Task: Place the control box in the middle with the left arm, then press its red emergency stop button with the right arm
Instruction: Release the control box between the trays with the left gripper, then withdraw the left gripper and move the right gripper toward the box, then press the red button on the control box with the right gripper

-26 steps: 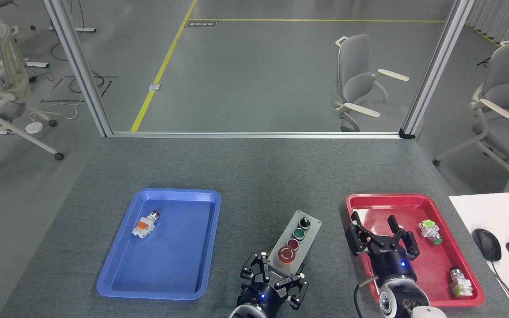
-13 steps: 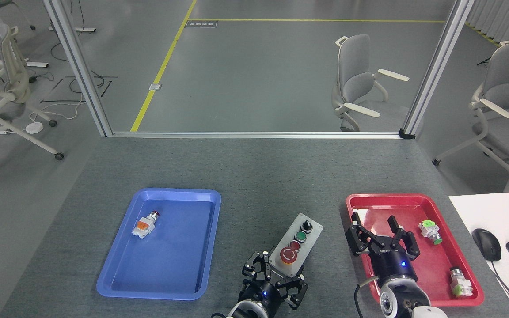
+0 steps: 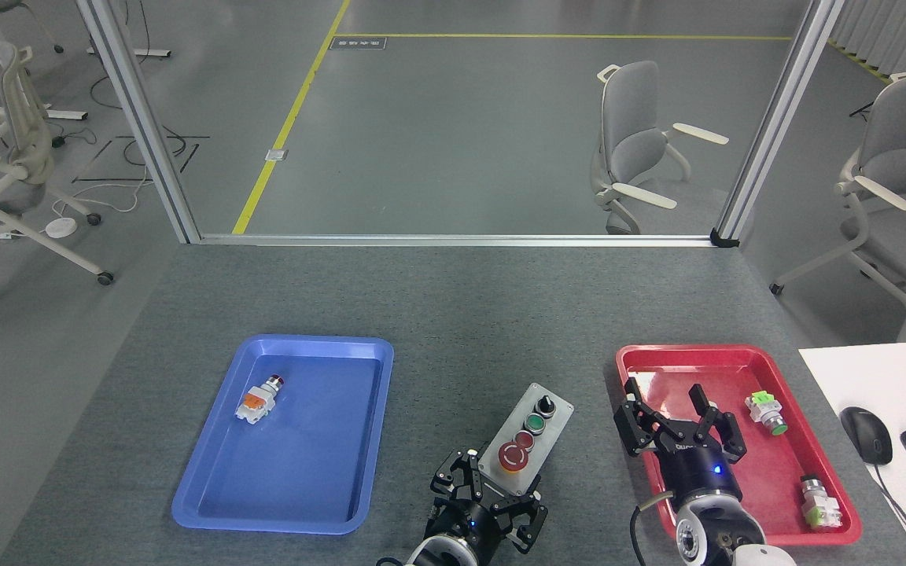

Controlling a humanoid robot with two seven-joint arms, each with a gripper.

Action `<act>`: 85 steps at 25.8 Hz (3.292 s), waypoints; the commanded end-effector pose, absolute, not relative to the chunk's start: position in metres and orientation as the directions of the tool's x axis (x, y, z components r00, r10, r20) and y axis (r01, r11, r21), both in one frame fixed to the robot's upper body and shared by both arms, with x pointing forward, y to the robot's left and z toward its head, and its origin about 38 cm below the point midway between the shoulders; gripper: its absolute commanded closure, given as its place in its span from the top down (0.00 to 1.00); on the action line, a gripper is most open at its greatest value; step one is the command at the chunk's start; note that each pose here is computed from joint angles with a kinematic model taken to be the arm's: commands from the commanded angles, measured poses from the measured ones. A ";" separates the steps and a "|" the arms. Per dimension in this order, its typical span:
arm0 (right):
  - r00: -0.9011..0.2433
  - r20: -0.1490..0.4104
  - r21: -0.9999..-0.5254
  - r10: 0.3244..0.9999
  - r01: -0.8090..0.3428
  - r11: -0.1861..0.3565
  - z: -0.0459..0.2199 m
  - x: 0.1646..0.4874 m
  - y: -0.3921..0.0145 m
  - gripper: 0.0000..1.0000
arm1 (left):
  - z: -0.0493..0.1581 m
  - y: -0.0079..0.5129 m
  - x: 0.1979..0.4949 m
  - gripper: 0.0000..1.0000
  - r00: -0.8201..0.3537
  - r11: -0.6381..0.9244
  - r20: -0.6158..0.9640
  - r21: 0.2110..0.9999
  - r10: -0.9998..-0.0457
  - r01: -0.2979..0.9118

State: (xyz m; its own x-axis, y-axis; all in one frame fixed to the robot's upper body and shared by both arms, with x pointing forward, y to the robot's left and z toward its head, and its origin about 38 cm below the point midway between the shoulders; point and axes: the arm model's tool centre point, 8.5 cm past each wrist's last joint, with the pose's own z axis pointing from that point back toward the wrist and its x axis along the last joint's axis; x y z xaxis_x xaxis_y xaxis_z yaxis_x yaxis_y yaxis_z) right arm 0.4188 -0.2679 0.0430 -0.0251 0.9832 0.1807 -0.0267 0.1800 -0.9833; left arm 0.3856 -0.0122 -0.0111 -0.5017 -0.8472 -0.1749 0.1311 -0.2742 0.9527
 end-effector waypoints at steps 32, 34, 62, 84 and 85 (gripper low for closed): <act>-0.229 0.190 -0.980 0.955 0.018 0.199 0.067 0.432 -0.246 0.80 | -0.004 0.103 0.353 0.99 -0.435 -0.250 -0.191 0.965 -0.880 0.083; -0.303 0.194 -0.977 0.933 0.025 0.211 0.072 0.433 -0.238 0.64 | 0.009 0.129 0.350 0.99 -0.414 -0.238 -0.194 0.970 -0.890 0.058; -0.703 0.269 -0.963 0.658 -0.222 0.155 0.034 0.404 -0.125 0.00 | 0.108 0.352 0.397 0.99 0.073 0.121 0.130 0.986 -0.989 -0.119; -0.678 0.313 -0.935 0.665 -0.342 0.091 0.005 0.401 -0.118 0.00 | 0.109 0.346 0.398 0.99 0.060 0.110 0.117 0.987 -0.991 -0.114; -0.676 0.314 -0.933 0.667 -0.350 0.086 0.004 0.401 -0.119 0.00 | 0.108 0.345 0.397 0.99 0.060 0.112 0.119 0.987 -0.991 -0.112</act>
